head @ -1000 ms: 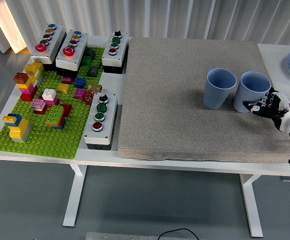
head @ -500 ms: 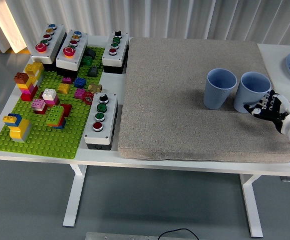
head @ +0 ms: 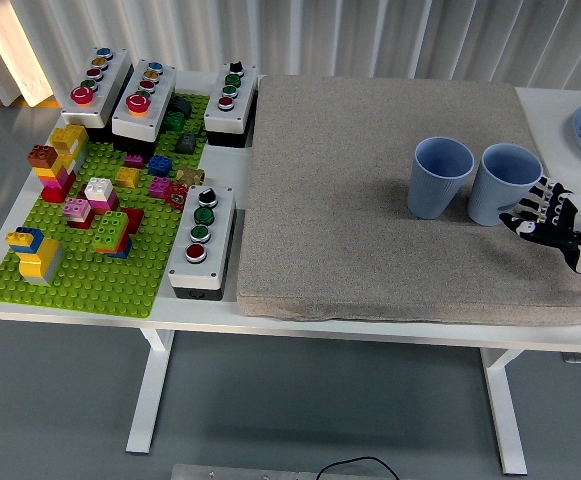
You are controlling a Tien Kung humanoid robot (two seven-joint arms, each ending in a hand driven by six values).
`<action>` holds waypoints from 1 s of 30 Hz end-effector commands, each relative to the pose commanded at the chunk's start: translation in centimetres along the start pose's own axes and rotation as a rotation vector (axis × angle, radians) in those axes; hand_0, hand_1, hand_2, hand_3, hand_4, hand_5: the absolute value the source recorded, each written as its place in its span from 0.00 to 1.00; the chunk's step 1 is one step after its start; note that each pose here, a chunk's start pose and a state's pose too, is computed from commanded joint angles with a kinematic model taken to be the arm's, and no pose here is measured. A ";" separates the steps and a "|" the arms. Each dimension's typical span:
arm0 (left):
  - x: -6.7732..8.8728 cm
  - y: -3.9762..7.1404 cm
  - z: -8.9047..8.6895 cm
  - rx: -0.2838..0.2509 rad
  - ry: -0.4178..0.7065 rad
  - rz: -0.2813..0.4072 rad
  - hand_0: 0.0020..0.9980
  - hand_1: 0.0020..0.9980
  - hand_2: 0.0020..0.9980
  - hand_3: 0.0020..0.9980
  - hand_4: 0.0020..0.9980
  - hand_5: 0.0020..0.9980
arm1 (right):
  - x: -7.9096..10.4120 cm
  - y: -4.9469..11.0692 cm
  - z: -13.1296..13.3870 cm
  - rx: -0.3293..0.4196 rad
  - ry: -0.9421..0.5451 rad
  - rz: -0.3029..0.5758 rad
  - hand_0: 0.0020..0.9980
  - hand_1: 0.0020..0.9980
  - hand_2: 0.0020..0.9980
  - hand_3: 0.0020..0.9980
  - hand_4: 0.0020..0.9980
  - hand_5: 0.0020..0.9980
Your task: Pick cup pour cup place
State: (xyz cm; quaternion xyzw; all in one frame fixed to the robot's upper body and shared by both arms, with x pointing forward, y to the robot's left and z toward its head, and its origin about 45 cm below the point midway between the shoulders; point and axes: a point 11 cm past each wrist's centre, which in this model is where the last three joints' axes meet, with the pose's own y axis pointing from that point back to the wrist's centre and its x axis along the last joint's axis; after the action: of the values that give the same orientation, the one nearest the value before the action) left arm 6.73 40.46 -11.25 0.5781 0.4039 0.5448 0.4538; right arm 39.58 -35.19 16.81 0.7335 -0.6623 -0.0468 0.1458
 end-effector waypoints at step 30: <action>0.3 0.0 -0.1 0.006 0.022 0.010 0.75 0.78 0.83 0.65 0.55 0.95 | 4.1 3.8 -2.4 0.082 -0.004 0.070 0.93 0.87 0.93 0.94 0.79 0.00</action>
State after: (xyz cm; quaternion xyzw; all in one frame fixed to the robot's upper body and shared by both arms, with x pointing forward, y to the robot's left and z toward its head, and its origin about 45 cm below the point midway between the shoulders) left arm 6.70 40.79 -11.14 0.5756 0.4077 0.5519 0.4449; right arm 37.02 -39.14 20.63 0.7151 -0.6892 -0.0158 0.1159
